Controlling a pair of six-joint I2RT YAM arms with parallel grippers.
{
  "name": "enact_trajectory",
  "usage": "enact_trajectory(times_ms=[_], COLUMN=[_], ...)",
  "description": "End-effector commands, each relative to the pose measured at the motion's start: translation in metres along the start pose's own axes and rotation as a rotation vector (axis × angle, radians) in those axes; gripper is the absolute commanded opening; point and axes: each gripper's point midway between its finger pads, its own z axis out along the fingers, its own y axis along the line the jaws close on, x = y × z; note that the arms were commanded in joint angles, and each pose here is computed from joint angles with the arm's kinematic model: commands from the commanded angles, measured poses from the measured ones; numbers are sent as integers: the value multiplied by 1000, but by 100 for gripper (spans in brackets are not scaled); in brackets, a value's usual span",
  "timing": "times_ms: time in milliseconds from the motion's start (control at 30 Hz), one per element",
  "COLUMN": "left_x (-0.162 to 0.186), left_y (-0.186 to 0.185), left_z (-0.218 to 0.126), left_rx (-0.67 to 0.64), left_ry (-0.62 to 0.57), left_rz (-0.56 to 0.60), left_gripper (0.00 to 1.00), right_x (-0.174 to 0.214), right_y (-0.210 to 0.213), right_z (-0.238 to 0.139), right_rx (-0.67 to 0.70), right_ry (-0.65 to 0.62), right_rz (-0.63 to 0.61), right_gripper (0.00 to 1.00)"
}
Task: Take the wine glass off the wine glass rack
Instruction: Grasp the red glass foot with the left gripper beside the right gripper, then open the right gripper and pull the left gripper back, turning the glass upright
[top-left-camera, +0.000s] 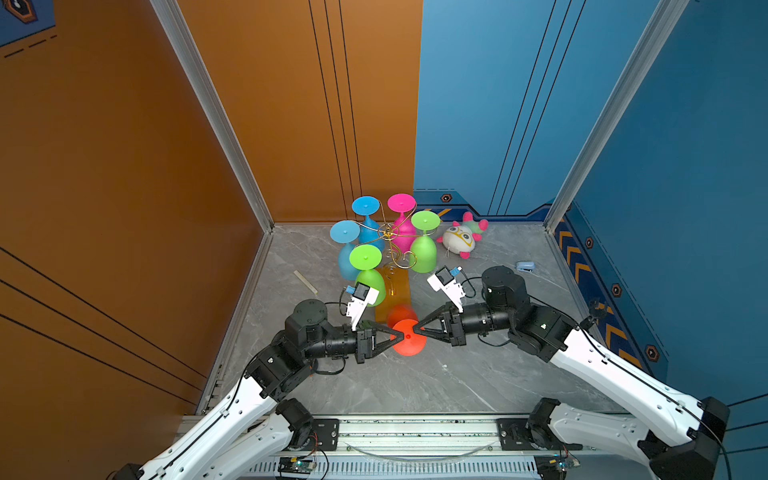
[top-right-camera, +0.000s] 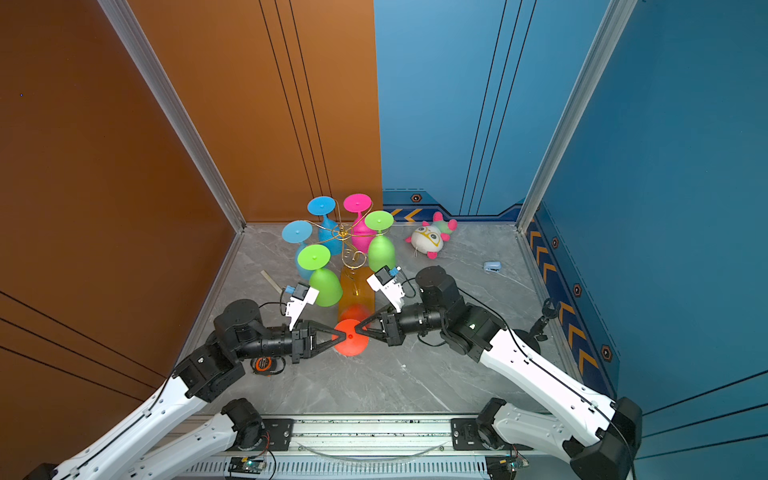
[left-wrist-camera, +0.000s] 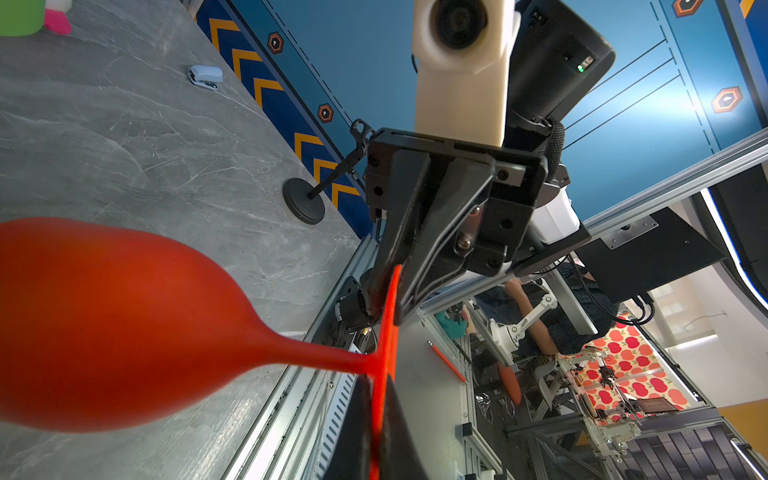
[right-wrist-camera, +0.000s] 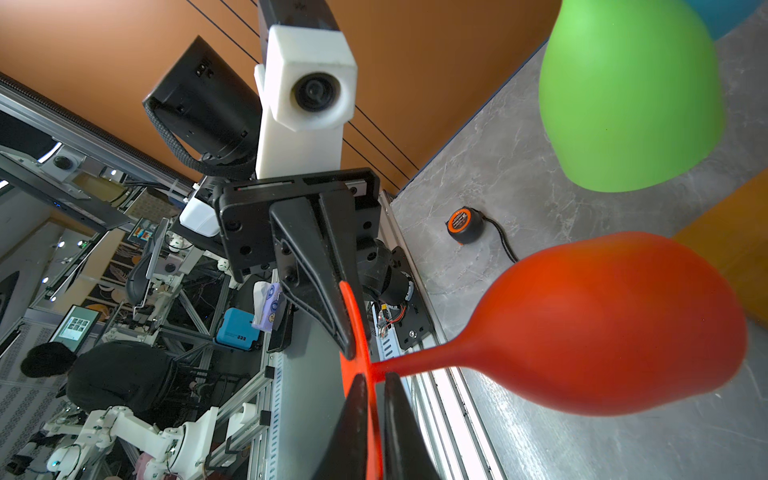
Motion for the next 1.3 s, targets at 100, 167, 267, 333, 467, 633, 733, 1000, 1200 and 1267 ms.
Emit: enact_trajectory(times_ms=[100,167,267,333,467,633,733,1000,1200,1267], left_x=[6,6,8,12,25,38,46,56,60,61], left_y=[-6,-2,4,9,15,17,17,22,29,29], left_z=[3,4,7,7,8,12,13,11,6,6], left_rx=[38,28,3,-34,-95,-129,-146,-234,-299,-305], left_ry=[28,29,30,37,94,146,162,197,257,270], left_rz=[47,44,61,95,183,302,409,684,801,850], left_gripper=[0,0,0,0,0,0,0,0,0,0], right_x=[-16,-16,-20,-22,-28,-31,-32,-29,-25,-23], right_y=[12,13,12,9,-2,-24,-46,-85,-102,-106], right_z=[-12,-16,-23,-29,-40,-52,-57,-69,-65,-63], right_rx=[-8,-3,14,31,78,155,190,281,318,324], right_ry=[-55,-62,-83,-97,-129,-165,-181,-188,-160,-148], right_rz=[-46,-51,-54,-50,-25,45,141,299,378,397], right_gripper=[39,46,58,67,75,87,86,83,79,77])
